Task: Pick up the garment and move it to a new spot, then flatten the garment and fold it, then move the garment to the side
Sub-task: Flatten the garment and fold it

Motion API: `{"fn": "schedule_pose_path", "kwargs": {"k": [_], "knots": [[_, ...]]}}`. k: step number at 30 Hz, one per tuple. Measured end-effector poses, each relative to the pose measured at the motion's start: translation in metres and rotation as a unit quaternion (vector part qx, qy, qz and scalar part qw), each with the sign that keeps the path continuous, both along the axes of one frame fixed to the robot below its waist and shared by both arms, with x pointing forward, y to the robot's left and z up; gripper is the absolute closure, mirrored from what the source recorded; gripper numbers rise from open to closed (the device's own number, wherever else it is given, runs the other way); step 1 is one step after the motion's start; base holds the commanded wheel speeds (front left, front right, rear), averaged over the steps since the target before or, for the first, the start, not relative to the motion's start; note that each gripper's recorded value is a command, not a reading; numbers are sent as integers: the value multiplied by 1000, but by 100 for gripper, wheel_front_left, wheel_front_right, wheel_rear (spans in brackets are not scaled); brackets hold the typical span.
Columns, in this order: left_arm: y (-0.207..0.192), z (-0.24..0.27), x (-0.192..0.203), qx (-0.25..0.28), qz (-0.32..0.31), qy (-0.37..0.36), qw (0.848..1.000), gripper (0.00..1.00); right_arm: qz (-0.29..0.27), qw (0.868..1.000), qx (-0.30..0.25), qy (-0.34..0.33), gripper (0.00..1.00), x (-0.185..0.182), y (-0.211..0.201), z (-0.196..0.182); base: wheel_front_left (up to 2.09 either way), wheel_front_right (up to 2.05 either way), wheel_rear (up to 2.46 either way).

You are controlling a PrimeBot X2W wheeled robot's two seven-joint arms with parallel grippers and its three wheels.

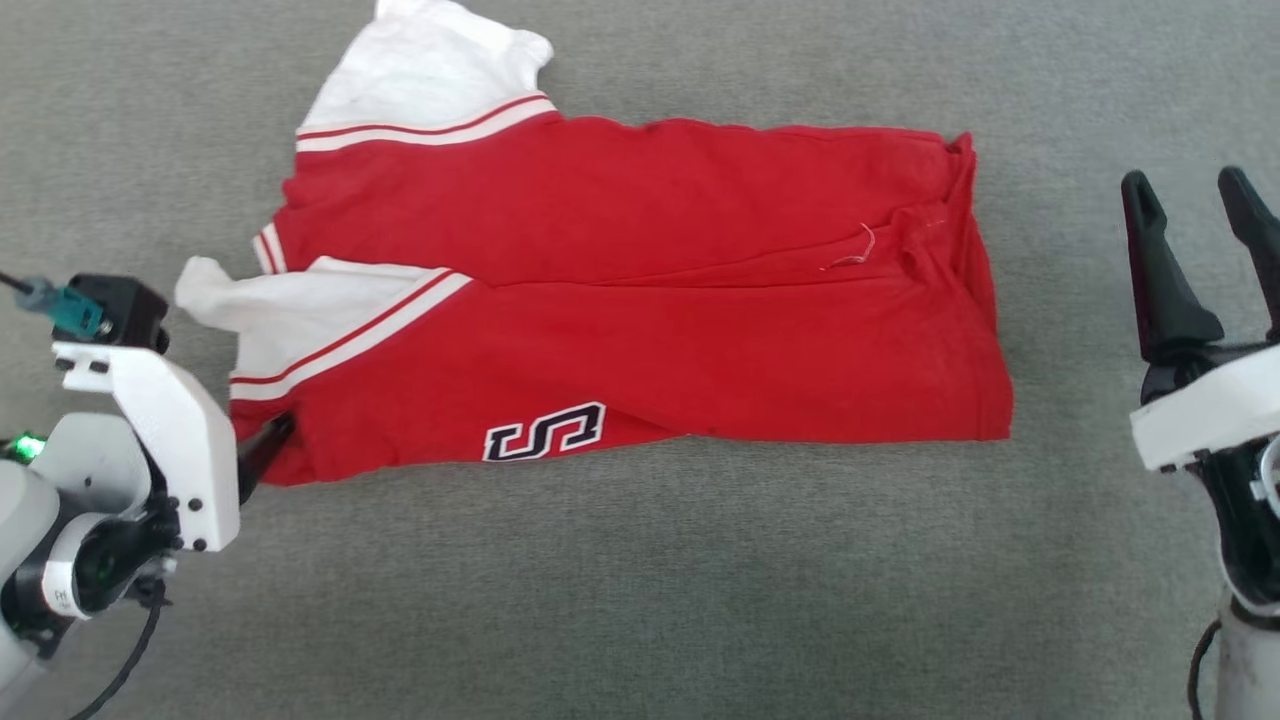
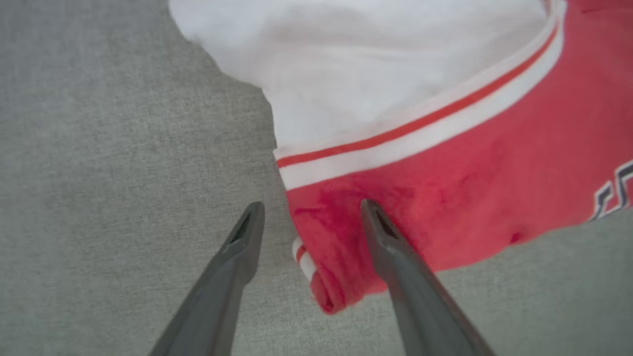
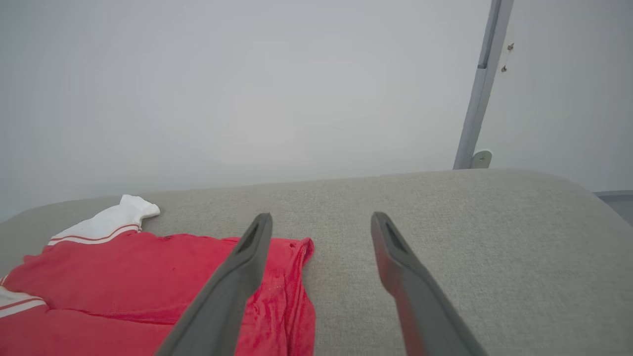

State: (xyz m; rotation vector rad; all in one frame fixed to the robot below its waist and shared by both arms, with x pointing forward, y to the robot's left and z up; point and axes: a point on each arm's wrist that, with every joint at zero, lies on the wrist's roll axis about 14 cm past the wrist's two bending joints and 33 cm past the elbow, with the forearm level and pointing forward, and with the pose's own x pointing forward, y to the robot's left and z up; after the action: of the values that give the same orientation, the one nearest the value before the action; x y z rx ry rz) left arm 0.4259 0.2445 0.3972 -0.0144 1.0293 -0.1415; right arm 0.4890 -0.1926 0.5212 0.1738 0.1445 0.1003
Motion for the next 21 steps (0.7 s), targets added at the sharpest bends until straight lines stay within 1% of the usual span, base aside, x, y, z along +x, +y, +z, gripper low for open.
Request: {"fn": "schedule_pose_path", "kwargs": {"k": [4,8,9,10,14,21], "knots": [[1,-17,-1,3,11,23,1000,0,-17,1000,3,9,0,-11,-8,-7,0,0,0],[3,-30,-1,1,24,45,999,0,-21,999,7,44,0,-23,-9,-23,0,0,0],[2,-33,-2,-4,29,54,998,60,-18,998,7,56,0,-26,-8,-29,0,0,0],[1,-35,-3,-4,22,59,998,100,-16,997,10,71,0,-29,-7,-34,0,0,0],[-2,-37,0,-10,13,59,998,100,-1,989,16,146,0,-43,1,-63,0,0,0],[-8,-36,0,-23,12,52,998,100,46,963,20,265,0,-56,24,-105,0,0,0]]}}
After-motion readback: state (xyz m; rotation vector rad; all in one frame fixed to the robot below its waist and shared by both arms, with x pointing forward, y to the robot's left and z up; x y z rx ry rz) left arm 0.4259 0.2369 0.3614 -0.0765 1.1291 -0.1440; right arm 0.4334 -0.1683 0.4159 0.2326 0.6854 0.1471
